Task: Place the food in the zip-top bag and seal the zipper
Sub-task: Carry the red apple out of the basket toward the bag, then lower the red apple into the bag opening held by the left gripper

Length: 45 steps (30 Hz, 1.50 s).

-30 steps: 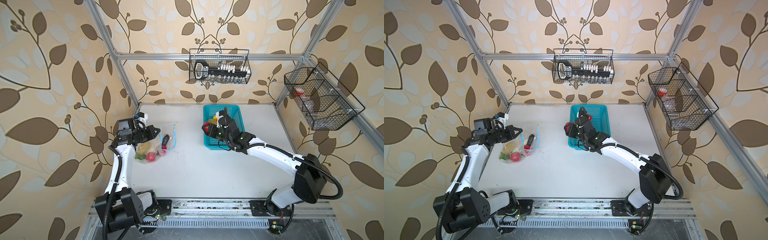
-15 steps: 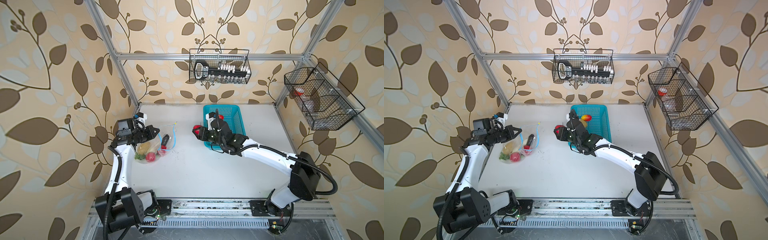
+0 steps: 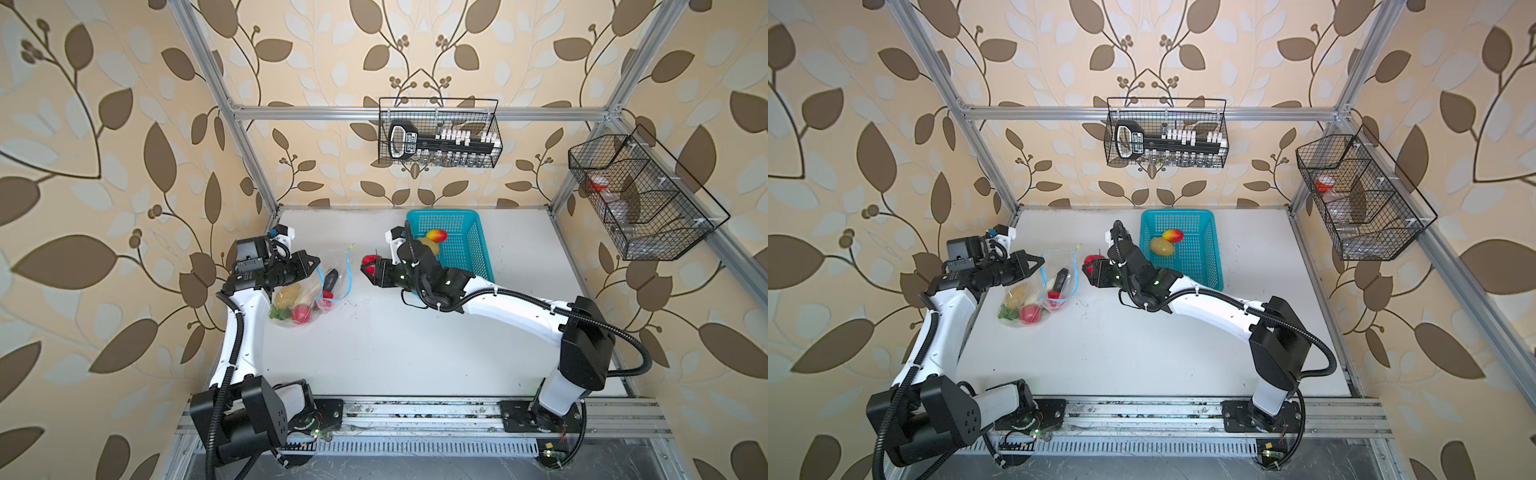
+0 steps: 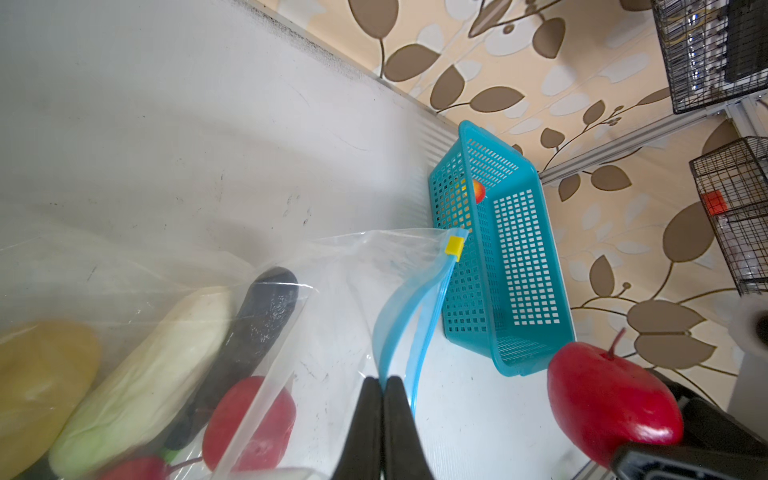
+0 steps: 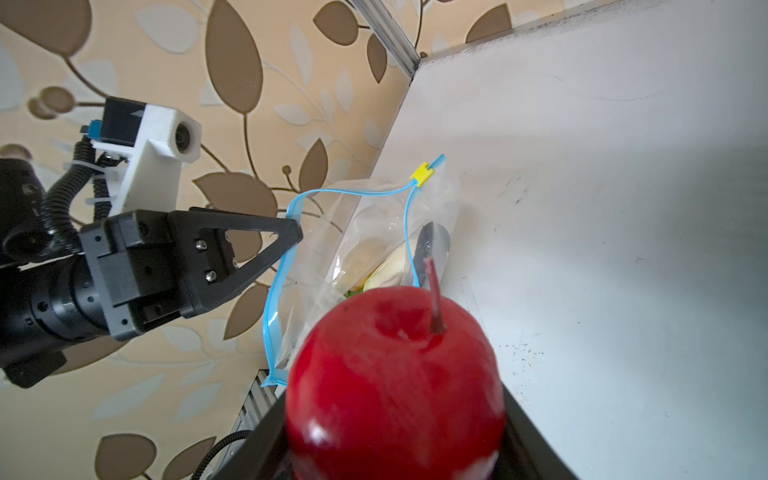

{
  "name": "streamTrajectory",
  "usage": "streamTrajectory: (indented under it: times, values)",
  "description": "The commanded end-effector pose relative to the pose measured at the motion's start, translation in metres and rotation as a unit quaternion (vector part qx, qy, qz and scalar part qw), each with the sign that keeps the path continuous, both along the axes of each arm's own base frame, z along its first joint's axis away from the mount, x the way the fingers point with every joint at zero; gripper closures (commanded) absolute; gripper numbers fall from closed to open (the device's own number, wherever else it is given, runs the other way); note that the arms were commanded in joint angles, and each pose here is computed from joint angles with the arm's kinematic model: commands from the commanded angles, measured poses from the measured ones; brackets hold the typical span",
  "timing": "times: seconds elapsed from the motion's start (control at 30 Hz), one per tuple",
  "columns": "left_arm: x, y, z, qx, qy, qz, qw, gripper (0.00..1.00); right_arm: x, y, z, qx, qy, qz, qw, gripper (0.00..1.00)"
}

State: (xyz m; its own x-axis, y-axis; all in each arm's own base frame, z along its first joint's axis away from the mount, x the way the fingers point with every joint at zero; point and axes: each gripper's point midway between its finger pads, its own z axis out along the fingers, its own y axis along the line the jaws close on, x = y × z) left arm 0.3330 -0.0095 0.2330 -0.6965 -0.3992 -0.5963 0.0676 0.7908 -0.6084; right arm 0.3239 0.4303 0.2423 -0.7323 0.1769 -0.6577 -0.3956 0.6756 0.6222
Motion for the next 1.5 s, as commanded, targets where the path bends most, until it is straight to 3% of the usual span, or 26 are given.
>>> streamTrajectory:
  times: [0.0, 0.53, 1.17, 1.47]
  values:
    - [-0.002, 0.001, 0.011, -0.001, -0.020, -0.005, 1.000, 1.00, -0.005, 0.017, 0.002, 0.003, -0.001, 0.019, 1.000, 0.59]
    - [-0.003, -0.002, 0.016, -0.008, -0.028, -0.011, 1.000, 1.00, -0.020, 0.063, -0.003, -0.013, -0.004, 0.052, 0.999, 0.60]
    - [-0.010, -0.008, 0.030, -0.013, -0.048, -0.021, 0.999, 1.00, 0.009, 0.097, -0.043, -0.044, 0.030, 0.043, 0.998, 0.60]
    - [-0.009, -0.006, 0.033, -0.016, -0.048, -0.012, 0.999, 1.00, 0.015, 0.118, -0.055, -0.059, 0.035, 0.063, 0.996, 0.50]
